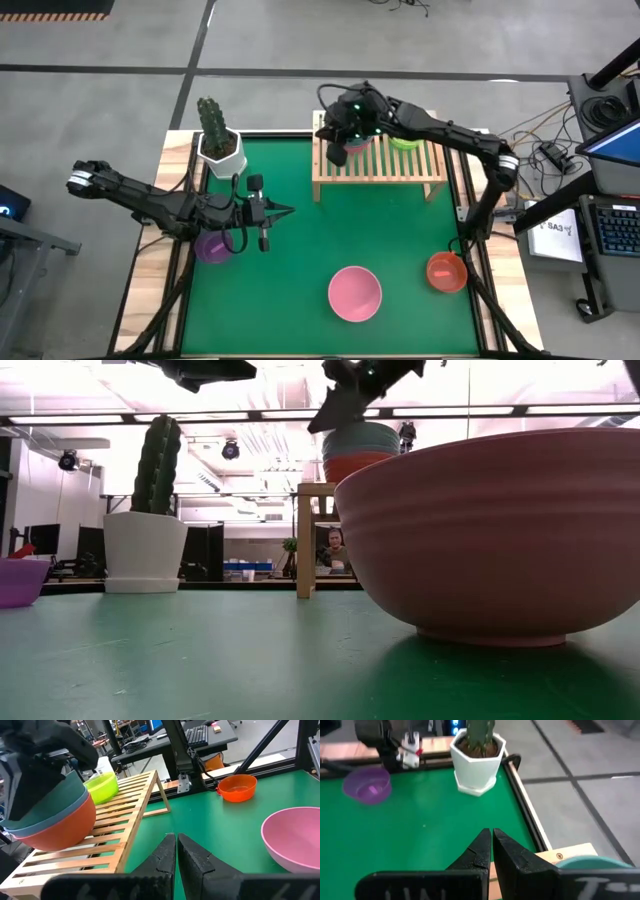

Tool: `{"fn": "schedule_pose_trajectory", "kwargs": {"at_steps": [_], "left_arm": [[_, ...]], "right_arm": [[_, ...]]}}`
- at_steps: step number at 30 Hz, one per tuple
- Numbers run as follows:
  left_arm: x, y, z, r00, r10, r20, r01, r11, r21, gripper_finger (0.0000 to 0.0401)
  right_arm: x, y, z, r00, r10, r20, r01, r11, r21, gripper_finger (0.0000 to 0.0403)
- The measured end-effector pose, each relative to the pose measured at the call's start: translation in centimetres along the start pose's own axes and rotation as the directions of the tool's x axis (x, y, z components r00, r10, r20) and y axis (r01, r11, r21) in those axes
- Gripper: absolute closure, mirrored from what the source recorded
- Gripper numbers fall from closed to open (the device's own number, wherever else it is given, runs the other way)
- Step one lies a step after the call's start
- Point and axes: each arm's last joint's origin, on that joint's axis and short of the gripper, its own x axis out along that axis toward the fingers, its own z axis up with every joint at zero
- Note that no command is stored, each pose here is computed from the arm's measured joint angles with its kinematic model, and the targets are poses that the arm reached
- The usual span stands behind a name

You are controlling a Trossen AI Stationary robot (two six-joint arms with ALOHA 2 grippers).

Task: Place and stack bowls onto a shelf
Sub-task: Stack the dark green bowl on top of the blue bowl on the shelf, then stack the orange bowl on top of the yellow bowl on the shelf

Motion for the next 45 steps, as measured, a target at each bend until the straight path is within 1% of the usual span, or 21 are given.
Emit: {"fn": "schedule_pose_trajectory", "kwargs": {"at_steps": [6,11,14,17,21,25,33,36,40,45], "left_arm": [[0.0,0.0,0.0,1.000,0.000,0.001,0.000,1.000,0.000,0.0401],[0.0,0.0,0.0,1.000,0.000,0.001,0.000,1.000,-0.001,0.0401],[0.0,0.0,0.0,1.000,0.000,0.002,0.000,1.000,-0.001,0.0401],[0.0,0.0,0.0,1.000,0.001,0.003,-0.001,1.000,-0.002,0.0401],[0.0,0.0,0.1,1.000,0.001,0.005,-0.001,1.000,-0.003,0.0401],[0.0,0.0,0.1,1.000,0.001,0.006,-0.001,1.000,-0.003,0.0401],[0.0,0.0,0.1,1.000,0.001,0.006,-0.001,1.000,-0.003,0.0401],[0.0,0.0,0.1,1.000,0.001,0.006,-0.001,1.000,-0.003,0.0401],[0.0,0.0,0.1,1.000,0.001,0.006,-0.001,1.000,-0.003,0.0401],[0.0,0.0,0.1,1.000,0.001,0.006,-0.001,1.000,-0.003,0.0401]], "right_arm": [[-1.1,0.6,-2.3,0.988,-0.023,0.150,0.016,0.999,0.051,0.0394],[-1.4,1.1,-4.8,0.981,-0.033,0.191,0.014,0.995,0.102,0.0394],[-1.8,1.3,-5.5,0.978,-0.036,0.207,0.011,0.993,0.118,0.0394],[-2.6,1.4,-5.2,0.974,-0.038,0.225,0.010,0.992,0.124,0.0394],[-4.4,1.6,-4.5,0.963,-0.050,0.264,0.019,0.993,0.119,0.0394],[-5.7,1.7,-4.5,0.961,-0.110,0.255,0.080,0.989,0.124,0.0394],[-4.7,1.7,-7.2,0.968,-0.193,0.158,0.167,0.973,0.160,0.0394],[-4.6,1.8,-7.8,0.971,-0.196,0.141,0.171,0.971,0.167,0.0394],[-5.7,1.8,-7.0,0.962,-0.203,0.186,0.170,0.970,0.176,0.0394],[-8.5,3.0,-5.1,0.943,-0.182,0.278,0.138,0.976,0.170,0.0394]]}}
